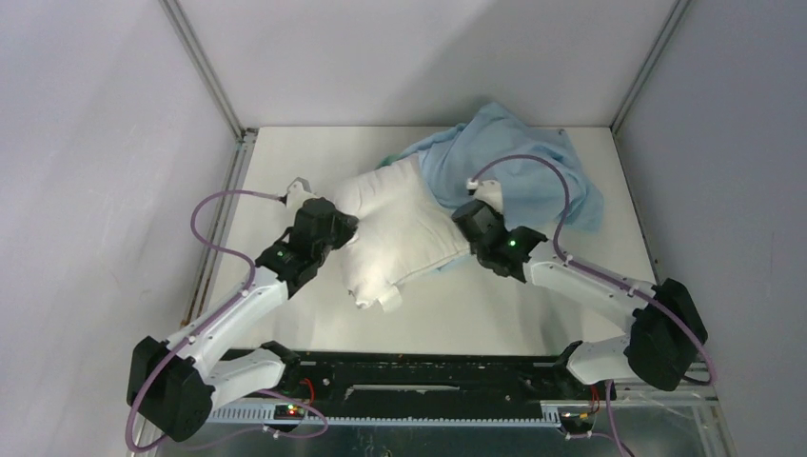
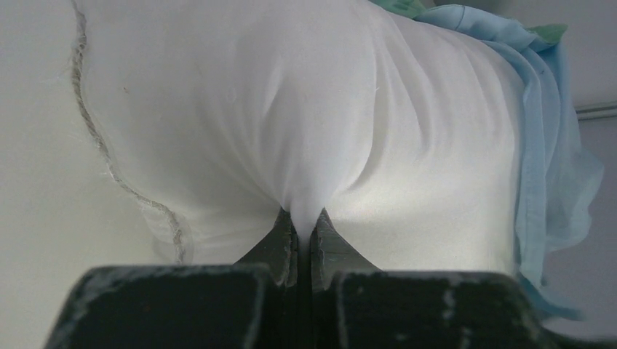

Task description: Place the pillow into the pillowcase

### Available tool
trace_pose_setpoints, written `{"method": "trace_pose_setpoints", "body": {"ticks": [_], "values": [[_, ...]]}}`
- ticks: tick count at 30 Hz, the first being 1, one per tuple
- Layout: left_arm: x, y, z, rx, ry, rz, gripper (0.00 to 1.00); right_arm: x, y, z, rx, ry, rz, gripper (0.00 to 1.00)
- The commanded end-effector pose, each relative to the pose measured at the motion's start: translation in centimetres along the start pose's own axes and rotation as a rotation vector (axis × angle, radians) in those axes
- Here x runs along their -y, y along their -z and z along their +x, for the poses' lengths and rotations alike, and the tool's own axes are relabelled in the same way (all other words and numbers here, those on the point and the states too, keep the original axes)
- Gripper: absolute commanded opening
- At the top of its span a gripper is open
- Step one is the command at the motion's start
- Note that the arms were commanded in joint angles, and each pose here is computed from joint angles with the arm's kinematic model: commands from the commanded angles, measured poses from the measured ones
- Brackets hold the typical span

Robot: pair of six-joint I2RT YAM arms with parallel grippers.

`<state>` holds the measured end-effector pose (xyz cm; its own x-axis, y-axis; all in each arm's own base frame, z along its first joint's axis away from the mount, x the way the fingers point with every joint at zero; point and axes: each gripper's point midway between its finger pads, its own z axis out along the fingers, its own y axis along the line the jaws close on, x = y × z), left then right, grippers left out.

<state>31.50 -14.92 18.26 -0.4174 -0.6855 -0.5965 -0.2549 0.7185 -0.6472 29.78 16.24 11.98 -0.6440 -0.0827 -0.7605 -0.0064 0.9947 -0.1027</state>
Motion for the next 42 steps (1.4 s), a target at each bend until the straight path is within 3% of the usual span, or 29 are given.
{"method": "trace_pose_setpoints", "body": {"ticks": [1, 3, 8, 13, 16, 18, 21, 25, 28, 31, 35, 42], "values": [[1.4, -0.3, -1.9, 0.078, 0.009, 0.015, 0.0, -6.9, 9.6, -7.0, 0.21, 0.049, -0.232, 0.0], [2.0, -0.4, -1.6, 0.07, 0.012, 0.027, 0.0, -10.4, 13.0, -7.1, 0.23, 0.111, -0.347, 0.0], [4.2, 0.7, -0.9, 0.059, -0.001, 0.077, 0.0, -11.2, 11.8, -8.5, 0.164, 0.101, -0.406, 0.0], [8.5, 3.6, 1.2, -0.053, -0.098, 0.21, 0.0, -10.6, 16.4, -15.4, 0.267, 0.084, -0.453, 0.0], [12.6, 6.9, 3.7, -0.199, -0.161, 0.348, 0.0, -11.1, 19.1, -19.5, 0.319, 0.076, -0.493, 0.0], [14.5, 9.1, 4.9, -0.269, -0.21, 0.411, 0.08, -11.7, 20.1, -22.5, 0.352, 0.059, -0.515, 0.0], [15.3, 10.8, 5.2, -0.311, -0.242, 0.452, 0.32, -14.0, 16.2, -22.9, 0.268, 0.052, -0.53, 0.0], [13.2, 11.5, 2.6, -0.23, -0.323, 0.385, 0.74, -16.3, 9.1, -21.0, 0.129, 0.056, -0.505, 0.0], [12.3, 12.9, 0.5, -0.178, -0.352, 0.38, 0.9, -17.5, 5.4, -19.0, 0.049, 0.043, -0.514, 0.0], [11.5, 14.0, -0.8, -0.138, -0.388, 0.376, 0.98, -17.8, 4.0, -18.3, 0.024, 0.023, -0.525, 0.0], [11.5, 13.4, 1.4, -0.219, -0.45, 0.404, 1.0, -18.1, 4.8, -19.0, 0.045, 0.015, -0.543, 0.0], [5.7, 7.3, 4.6, -0.228, -0.552, 0.142, 0.96, -17.7, 8.2, -20.6, 0.116, 0.052, -0.575, 0.0]]}}
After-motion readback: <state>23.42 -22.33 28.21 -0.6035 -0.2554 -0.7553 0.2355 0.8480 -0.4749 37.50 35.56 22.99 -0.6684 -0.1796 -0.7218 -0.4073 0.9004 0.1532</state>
